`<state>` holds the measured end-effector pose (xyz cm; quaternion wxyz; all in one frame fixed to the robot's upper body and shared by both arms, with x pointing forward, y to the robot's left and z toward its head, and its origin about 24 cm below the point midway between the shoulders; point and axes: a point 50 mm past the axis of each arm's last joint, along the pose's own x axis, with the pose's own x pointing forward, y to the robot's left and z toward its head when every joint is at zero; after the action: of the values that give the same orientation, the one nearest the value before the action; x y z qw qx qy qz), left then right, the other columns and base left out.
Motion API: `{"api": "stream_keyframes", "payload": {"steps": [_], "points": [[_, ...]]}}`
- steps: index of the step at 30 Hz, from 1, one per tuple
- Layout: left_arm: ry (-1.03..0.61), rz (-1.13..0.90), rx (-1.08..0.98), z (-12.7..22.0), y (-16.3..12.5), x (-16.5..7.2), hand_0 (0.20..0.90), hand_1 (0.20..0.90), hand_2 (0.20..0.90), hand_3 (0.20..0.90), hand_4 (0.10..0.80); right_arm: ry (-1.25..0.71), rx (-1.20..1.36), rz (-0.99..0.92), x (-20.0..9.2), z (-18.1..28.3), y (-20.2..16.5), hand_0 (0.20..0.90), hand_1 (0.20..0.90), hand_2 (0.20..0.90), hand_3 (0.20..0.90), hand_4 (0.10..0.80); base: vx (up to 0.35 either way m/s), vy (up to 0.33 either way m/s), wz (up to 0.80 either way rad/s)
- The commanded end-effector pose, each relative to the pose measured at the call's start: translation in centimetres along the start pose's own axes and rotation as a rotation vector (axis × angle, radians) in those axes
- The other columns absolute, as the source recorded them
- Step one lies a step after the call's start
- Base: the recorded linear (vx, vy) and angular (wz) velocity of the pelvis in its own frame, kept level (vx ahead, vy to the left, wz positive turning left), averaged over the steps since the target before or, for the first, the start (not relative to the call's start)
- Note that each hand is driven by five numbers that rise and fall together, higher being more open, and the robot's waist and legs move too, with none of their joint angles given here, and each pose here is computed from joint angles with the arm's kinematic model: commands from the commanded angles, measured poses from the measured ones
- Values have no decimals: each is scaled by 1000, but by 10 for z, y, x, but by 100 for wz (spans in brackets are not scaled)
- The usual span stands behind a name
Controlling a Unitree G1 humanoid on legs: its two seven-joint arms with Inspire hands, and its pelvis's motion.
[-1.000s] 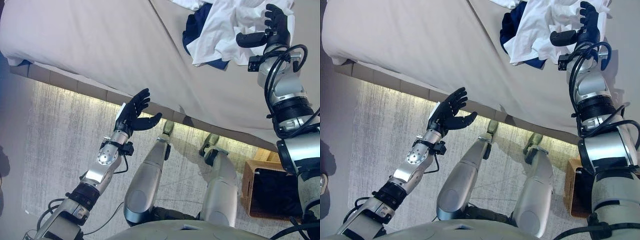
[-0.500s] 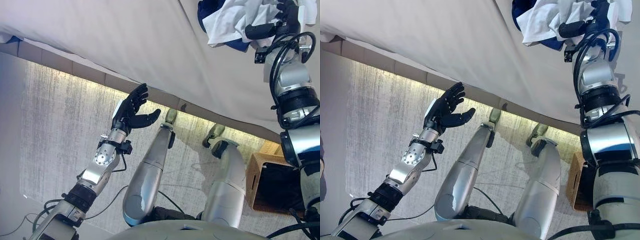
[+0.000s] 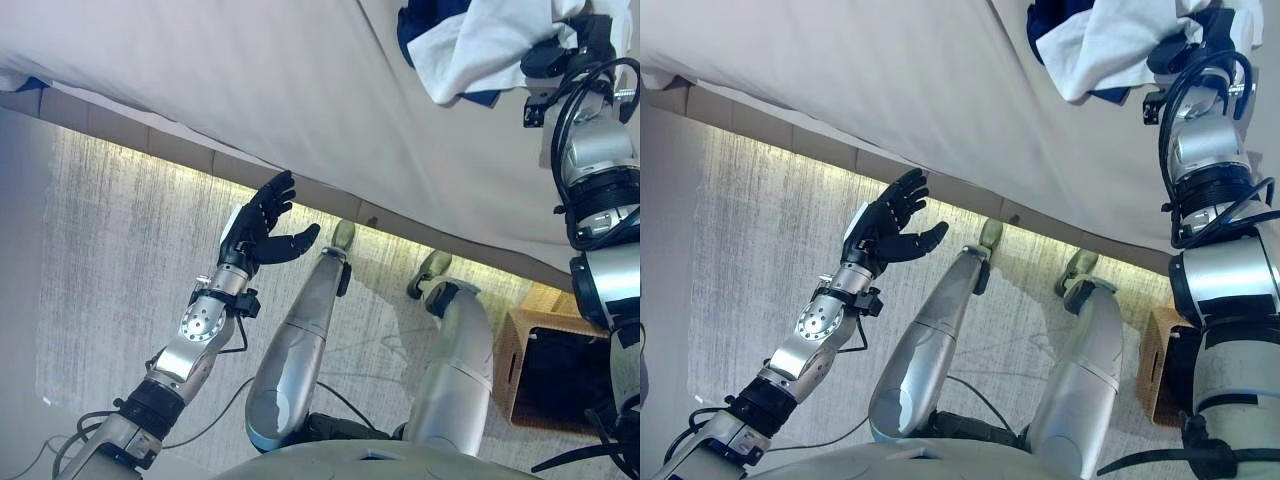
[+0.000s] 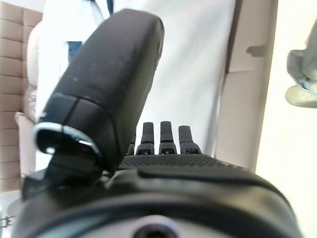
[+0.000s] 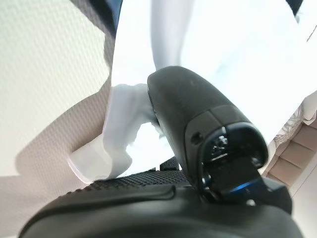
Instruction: Pick up the clothes from the bed and place them into the basket
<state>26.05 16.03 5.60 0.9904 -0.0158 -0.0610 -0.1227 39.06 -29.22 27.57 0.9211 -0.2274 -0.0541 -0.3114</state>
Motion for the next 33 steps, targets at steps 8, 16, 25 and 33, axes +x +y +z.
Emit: {"api": "stream_keyframes", "payload": {"steps": [8,16,25,33], "points": [[-233,-30,-38,41,0,5,900,900,900,900,800,-190,26,-81,9,47,-52,300,300,300,200,100,-43,31,-13],[-6,-25,78,12,5,11,900,900,900,900,800,-216,66,-27,10,46,-67,300,300,300,200,100,32,35,-17],[167,15,127,-12,19,7,900,900,900,900,800,-282,24,-43,3,40,-78,300,300,300,200,100,68,31,-20],[291,16,104,-40,19,-6,900,900,900,900,800,-312,-21,-178,3,51,-118,300,300,300,200,100,5,21,-12]]}}
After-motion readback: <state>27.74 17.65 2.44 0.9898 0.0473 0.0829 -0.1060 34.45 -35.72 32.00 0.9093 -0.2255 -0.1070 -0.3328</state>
